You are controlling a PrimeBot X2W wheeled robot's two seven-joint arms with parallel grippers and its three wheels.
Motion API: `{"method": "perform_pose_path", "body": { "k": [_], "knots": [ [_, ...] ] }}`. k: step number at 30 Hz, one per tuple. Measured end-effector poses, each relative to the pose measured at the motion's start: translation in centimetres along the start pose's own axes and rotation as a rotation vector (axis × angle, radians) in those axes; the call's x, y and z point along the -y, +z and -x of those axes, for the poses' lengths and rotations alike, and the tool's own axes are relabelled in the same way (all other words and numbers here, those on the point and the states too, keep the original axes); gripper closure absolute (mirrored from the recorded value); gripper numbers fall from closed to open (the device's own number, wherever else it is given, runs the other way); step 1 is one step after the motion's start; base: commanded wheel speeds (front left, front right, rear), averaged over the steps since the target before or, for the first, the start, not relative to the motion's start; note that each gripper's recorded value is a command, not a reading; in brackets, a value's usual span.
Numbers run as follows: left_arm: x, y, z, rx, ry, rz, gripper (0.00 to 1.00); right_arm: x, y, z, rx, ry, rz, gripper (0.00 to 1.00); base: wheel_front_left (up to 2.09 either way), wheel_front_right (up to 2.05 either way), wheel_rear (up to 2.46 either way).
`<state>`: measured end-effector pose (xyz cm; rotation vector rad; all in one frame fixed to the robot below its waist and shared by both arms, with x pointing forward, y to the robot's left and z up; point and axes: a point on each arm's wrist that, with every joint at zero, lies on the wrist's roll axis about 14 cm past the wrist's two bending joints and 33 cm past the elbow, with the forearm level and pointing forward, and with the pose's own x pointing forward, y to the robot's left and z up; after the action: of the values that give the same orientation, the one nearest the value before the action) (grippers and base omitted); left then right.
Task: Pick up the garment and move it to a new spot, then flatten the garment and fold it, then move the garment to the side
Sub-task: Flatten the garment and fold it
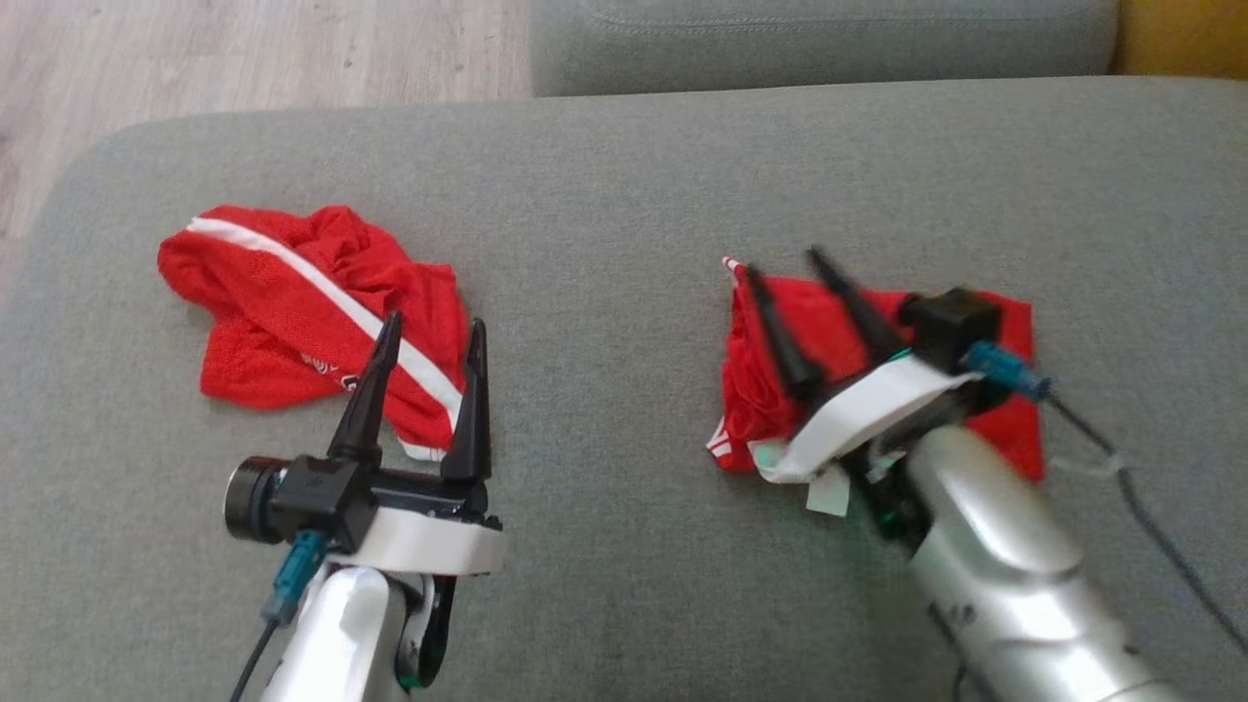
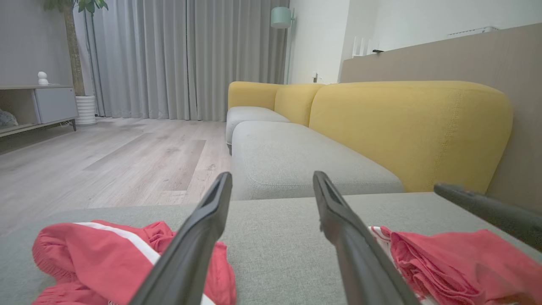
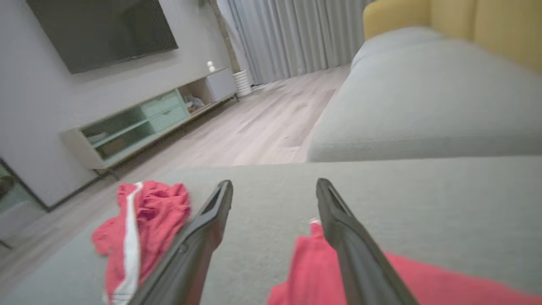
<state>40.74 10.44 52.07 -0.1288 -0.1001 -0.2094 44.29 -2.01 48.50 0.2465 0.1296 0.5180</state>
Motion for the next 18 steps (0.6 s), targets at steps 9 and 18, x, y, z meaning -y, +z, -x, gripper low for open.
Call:
{"method": "perform_pose_path", "body": {
  "k": [9,18],
  "knots": [
    [0.7,0.9,-0.3,0.029,-0.013,0.012,0.00,9.5,6.1,4.3,0.161,-0.301,0.273,0.00,0.00,0.00,0.00],
    [1.4,0.5,0.0,0.019,-0.026,0.027,0.00,12.1,3.6,11.1,0.123,-0.452,0.315,0.00,0.00,0.00,0.00]
  ]
}}
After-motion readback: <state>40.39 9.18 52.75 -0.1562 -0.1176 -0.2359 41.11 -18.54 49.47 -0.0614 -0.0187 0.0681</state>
